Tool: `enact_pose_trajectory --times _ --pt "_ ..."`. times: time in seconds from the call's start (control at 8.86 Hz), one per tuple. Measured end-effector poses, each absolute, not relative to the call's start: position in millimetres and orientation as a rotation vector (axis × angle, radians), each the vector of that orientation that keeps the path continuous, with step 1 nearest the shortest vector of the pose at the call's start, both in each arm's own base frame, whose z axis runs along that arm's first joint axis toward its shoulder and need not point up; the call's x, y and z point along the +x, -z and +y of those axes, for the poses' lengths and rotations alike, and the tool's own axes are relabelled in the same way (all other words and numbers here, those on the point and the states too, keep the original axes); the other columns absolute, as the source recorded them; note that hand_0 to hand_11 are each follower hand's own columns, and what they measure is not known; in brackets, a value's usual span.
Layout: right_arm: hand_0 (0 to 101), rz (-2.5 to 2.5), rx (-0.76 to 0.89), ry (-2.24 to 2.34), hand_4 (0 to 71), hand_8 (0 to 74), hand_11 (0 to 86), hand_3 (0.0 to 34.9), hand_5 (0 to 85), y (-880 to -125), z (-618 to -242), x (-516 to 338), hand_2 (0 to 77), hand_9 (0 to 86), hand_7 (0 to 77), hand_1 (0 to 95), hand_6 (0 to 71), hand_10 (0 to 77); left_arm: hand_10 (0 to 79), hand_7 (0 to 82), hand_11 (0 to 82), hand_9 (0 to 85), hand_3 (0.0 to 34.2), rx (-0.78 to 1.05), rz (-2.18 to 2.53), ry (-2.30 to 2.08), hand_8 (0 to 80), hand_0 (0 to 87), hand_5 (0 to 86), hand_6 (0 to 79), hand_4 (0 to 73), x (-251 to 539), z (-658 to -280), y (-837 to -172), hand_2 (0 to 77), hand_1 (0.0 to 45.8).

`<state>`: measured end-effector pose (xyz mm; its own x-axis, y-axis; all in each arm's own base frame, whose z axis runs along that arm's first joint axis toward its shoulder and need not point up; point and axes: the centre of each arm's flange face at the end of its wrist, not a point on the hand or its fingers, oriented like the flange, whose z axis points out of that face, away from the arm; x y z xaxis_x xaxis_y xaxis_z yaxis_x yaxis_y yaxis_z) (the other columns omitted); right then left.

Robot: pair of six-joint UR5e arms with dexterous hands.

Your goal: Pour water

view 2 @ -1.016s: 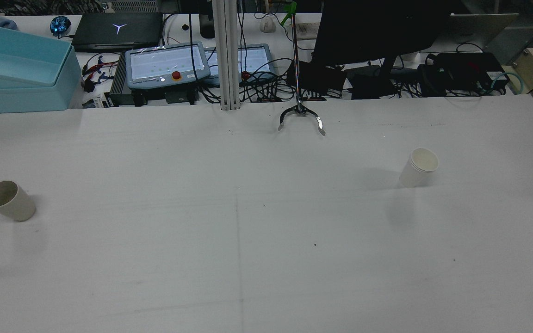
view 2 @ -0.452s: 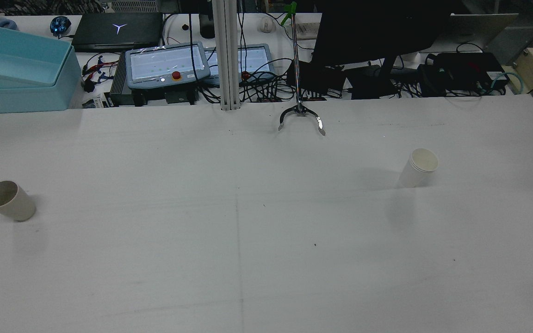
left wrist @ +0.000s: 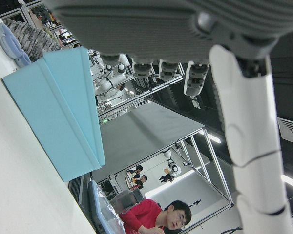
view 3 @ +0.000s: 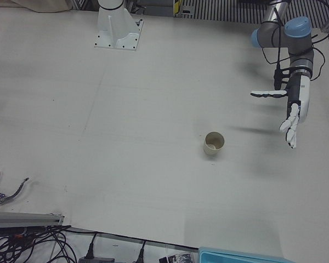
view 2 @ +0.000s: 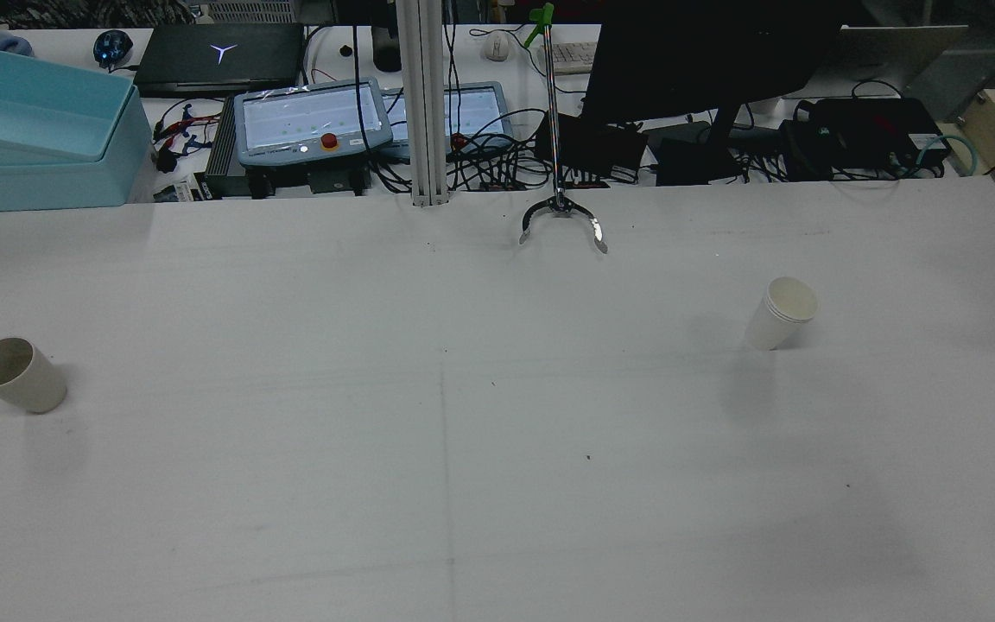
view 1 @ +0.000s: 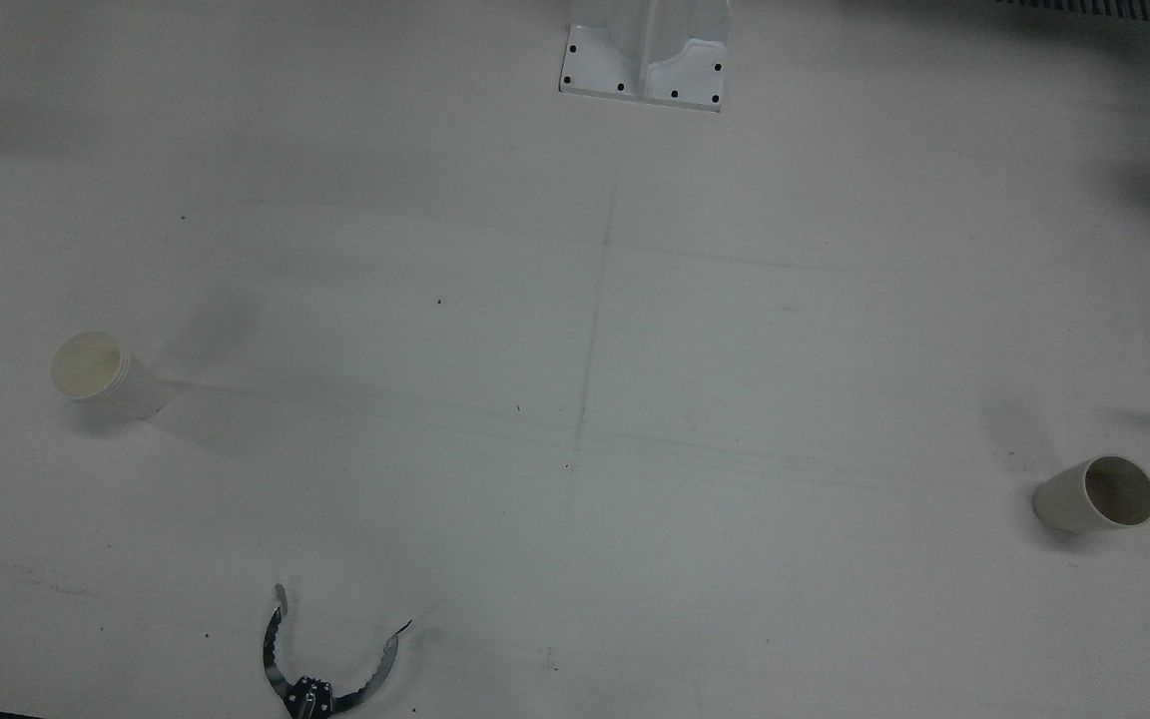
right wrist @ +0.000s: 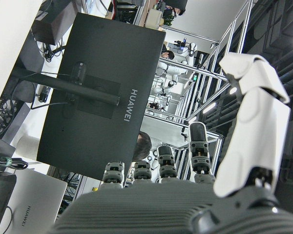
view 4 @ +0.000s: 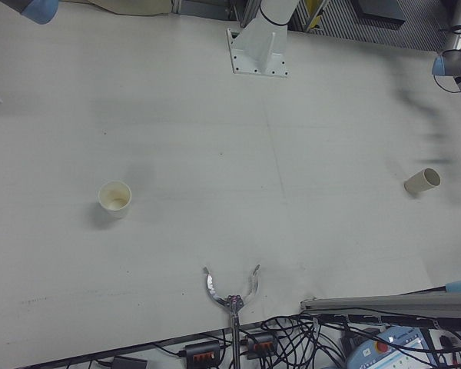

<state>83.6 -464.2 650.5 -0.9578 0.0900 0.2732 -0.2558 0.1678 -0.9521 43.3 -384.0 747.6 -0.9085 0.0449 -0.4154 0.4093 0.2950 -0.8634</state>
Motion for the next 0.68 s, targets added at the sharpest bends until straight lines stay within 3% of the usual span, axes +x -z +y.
enact_pose_trajectory --times 0.11,0.23,0.34,0.45,0.56,0.68 --pt "51 -2.178 0.159 -1.857 15.8 5.4 8.7 1.4 27.3 -654.3 -465.2 81.5 27.3 6.5 19.1 16.9 4.9 4.9 0.0 9.3 1.1 1.1 8.0 0.395 2.243 1.647 7.6 57.5 14.2 1.1 9.3 60.1 -385.2 -754.9 0.5 15.8" --pt "51 -2.179 0.158 -1.85 16.9 4.4 7.1 1.9 24.5 -654.4 -467.1 79.5 27.8 4.4 16.9 21.8 7.1 3.8 0.0 7.6 0.5 0.5 10.6 0.379 2.229 1.65 4.9 59.6 14.2 1.1 9.3 76.1 -384.1 -762.0 0.5 20.7" --pt "51 -2.18 0.155 -1.845 16.9 4.4 7.1 1.9 24.5 -653.9 -468.8 77.5 27.8 4.4 16.9 21.8 7.1 3.8 0.0 7.6 2.7 0.5 10.5 0.368 2.216 1.66 3.3 61.4 12.5 1.1 9.3 92.0 -383.1 -767.7 0.5 23.5" --pt "51 -2.18 0.152 -1.84 18.0 2.7 7.1 1.8 26.2 -653.2 -470.0 75.7 27.8 4.9 18.5 21.8 8.2 3.8 0.0 7.6 2.7 0.5 8.5 0.356 2.202 1.671 3.3 61.3 12.0 1.1 10.4 109.9 -383.2 -772.9 0.5 22.9" --pt "52 -2.18 0.152 -1.837 18.0 2.2 7.1 2.3 26.2 -653.0 -470.4 74.7 28.9 6.0 19.6 21.8 8.2 3.8 1.1 7.6 4.9 0.5 3.5 0.35 2.184 1.679 2.7 61.4 10.9 1.1 12.0 125.9 -386.0 -775.0 3.8 20.7" --pt "52 -2.179 0.152 -1.835 18.0 2.2 7.1 2.3 26.2 -652.9 -470.7 74.1 28.9 6.0 19.6 21.8 8.2 3.8 1.1 8.2 4.9 0.5 1.6 0.353 2.171 1.681 4.4 59.8 13.6 1.1 14.2 137.9 -391.1 -773.6 3.3 21.3"
